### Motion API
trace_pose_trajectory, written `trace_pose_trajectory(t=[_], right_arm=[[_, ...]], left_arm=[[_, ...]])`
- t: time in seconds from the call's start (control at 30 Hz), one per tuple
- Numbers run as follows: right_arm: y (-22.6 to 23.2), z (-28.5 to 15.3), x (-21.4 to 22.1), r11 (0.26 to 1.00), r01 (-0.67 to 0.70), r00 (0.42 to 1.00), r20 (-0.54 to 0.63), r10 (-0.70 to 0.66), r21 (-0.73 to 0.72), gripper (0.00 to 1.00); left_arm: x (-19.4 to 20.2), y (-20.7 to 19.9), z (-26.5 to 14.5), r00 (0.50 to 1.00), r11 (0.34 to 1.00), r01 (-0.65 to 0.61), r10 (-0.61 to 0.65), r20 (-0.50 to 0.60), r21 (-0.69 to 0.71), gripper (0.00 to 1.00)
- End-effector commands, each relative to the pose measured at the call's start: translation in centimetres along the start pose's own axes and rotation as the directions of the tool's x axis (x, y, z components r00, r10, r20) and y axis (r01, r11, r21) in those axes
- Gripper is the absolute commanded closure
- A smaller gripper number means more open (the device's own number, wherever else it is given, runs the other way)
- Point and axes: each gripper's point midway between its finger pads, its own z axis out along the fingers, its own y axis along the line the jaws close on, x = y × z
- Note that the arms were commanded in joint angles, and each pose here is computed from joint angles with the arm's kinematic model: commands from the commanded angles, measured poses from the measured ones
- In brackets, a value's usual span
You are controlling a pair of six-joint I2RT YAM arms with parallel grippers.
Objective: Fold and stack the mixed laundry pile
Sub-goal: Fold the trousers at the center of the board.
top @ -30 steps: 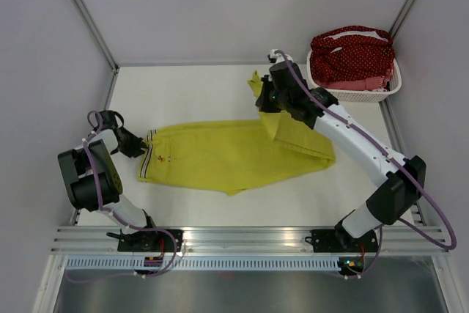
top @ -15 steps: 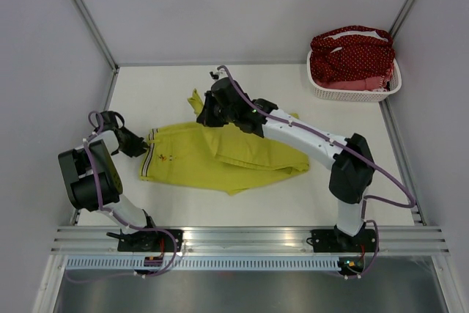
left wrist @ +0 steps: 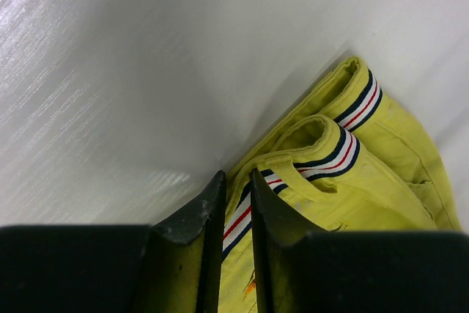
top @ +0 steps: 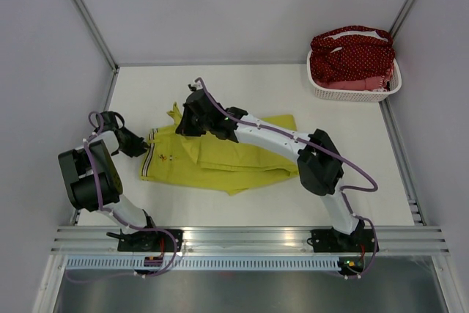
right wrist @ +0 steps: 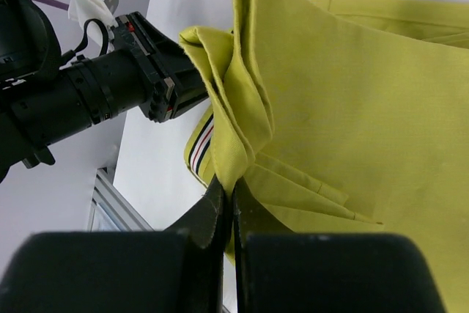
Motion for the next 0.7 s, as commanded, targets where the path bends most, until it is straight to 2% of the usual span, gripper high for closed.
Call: trace_pose_trajectory(t=[0.0, 0.4, 0.67], right_arm=[[4.6, 0.3, -0.1, 0.991, -0.024, 1.0, -0.002, 0.024, -0.131, 0.99], [5.0, 4.8, 4.0, 0.988, -0.085, 0.994, -0.082, 0.075, -0.126, 1.0], [4.1, 6.9, 4.6, 0.986, -0.131, 0.991, -0.031, 0.129, -0.106, 1.0]], left_arm=[[1.8, -0.1, -0.2, 0.998, 1.0, 0.013, -0.012, -0.056, 0.014, 0.76], [2.0, -0.2, -0.1, 0.998, 0.999, 0.024, -0.022, -0.06, 0.022, 0.77], [1.9, -0.3, -0.4, 0.999, 0.999, 0.021, -0.019, -0.049, 0.026, 0.77]])
